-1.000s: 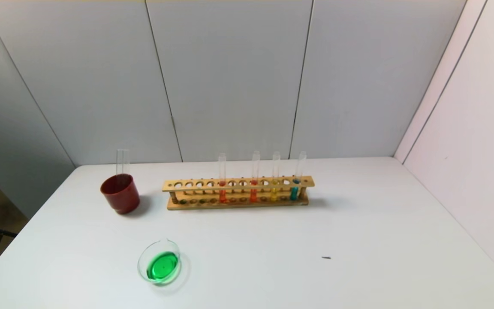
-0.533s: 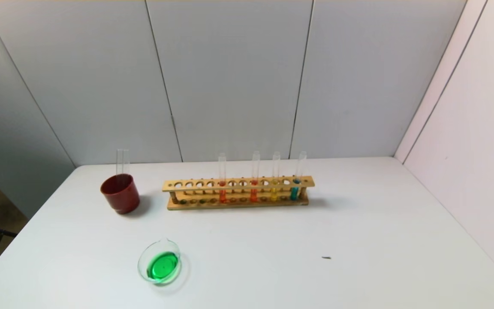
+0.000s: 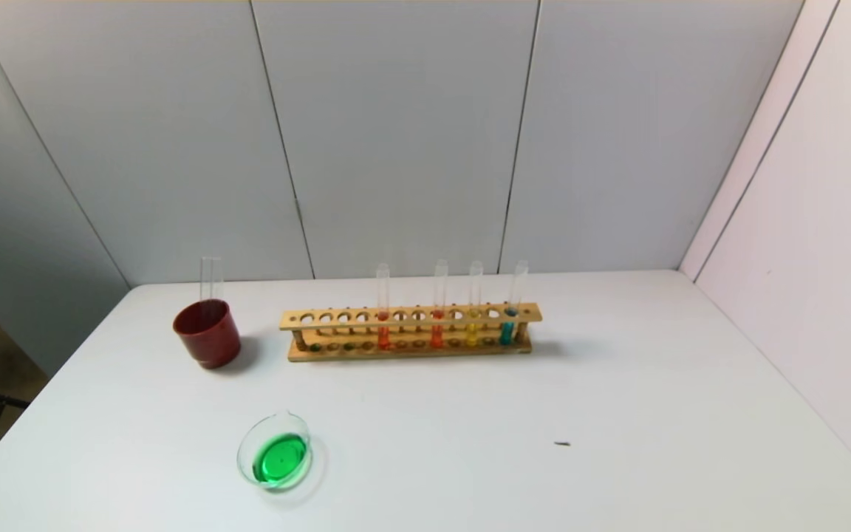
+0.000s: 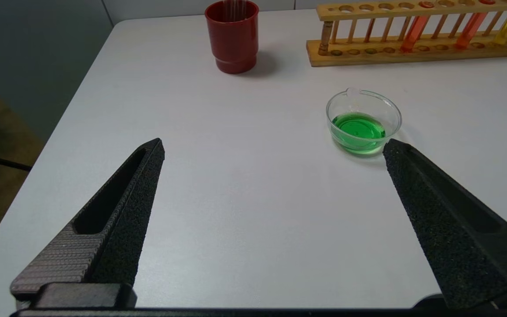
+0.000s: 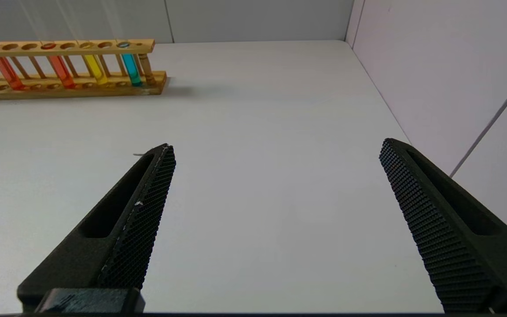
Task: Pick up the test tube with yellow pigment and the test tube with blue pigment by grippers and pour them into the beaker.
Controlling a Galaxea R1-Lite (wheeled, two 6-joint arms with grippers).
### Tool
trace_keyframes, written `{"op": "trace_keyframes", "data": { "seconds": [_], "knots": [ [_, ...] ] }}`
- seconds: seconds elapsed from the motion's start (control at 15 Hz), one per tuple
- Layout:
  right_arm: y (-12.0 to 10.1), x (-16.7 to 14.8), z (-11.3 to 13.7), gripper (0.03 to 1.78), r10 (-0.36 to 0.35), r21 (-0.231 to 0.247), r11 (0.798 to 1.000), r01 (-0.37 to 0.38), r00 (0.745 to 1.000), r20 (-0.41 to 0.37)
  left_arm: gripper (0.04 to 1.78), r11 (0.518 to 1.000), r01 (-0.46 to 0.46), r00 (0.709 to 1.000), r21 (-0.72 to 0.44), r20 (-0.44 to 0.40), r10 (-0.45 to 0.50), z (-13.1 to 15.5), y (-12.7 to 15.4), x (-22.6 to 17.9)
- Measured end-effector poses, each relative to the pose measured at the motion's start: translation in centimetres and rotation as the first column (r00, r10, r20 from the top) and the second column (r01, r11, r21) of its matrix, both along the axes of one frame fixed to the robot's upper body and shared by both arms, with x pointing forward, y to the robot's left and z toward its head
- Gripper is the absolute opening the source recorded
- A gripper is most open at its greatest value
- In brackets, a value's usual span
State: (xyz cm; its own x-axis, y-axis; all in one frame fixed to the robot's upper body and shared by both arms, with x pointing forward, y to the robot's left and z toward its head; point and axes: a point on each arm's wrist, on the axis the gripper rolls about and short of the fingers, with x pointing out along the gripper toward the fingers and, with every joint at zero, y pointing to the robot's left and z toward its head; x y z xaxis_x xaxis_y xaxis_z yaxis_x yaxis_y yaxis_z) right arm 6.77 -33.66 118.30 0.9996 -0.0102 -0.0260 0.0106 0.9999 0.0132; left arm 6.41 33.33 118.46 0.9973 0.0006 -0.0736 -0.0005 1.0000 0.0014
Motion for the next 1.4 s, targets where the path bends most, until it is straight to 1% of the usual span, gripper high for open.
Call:
{"op": "trace_keyframes", "data": {
  "seconds": [1.4],
  "knots": [
    [0.00,0.01,0.02,1.70,-0.001,0.005,1.000,0.001,1.000,0.005,1.75,1.000,0.000,1.000,0.000,-0.001,0.000,-0.01,0.00,0.01]
  ]
}}
